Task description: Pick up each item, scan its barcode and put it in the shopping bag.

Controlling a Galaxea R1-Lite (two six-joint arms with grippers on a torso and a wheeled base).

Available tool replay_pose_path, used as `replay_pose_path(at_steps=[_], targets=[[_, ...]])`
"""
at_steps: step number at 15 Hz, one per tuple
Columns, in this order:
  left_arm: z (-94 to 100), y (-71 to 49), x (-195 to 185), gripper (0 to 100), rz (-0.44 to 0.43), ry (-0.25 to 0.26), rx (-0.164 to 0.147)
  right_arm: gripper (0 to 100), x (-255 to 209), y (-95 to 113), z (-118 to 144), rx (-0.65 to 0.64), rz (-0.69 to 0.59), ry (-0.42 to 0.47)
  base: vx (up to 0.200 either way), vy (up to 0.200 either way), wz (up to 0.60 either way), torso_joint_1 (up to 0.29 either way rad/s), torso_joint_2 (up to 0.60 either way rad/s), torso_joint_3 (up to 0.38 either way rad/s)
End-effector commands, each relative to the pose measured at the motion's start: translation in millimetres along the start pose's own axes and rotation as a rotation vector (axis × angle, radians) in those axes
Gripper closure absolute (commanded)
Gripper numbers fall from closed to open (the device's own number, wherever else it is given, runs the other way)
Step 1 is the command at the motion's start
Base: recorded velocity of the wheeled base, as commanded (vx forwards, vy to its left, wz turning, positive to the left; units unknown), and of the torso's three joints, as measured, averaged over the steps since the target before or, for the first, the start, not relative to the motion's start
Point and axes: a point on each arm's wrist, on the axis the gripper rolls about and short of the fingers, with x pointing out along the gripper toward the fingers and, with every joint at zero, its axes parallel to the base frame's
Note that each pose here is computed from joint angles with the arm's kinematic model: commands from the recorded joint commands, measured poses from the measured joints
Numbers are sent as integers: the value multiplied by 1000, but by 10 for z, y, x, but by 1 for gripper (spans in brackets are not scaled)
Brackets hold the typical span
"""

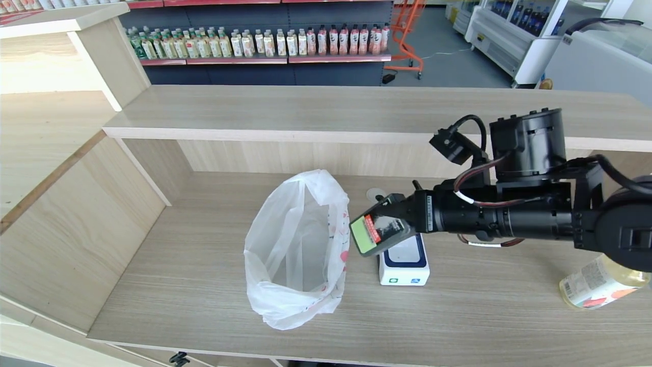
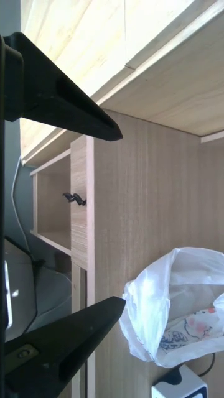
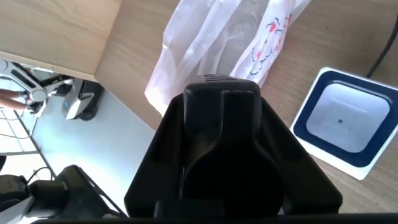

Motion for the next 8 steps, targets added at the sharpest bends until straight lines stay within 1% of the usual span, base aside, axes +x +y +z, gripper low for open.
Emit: replay_pose_path(at_steps=[1,3,4,6,8], targets=[[1,0,1,0,0,1,0,100,460,-69,-105,14,3,73,0,0,0,0,0,0],[1,0,1,0,0,1,0,100,731,-129,-161,10,8,74,0,0,0,0,0,0],[1,0,1,0,0,1,0,100,806,-125,-195,6,16,79,0,0,0,0,0,0],[-3,0,2,0,0,3,0,100,988,-189,-304,4,17,90,0,0,0,0,0,0],[1,0,1,0,0,1,0,100,1148,-222,-379,-7,28,77,0,0,0,0,0,0]])
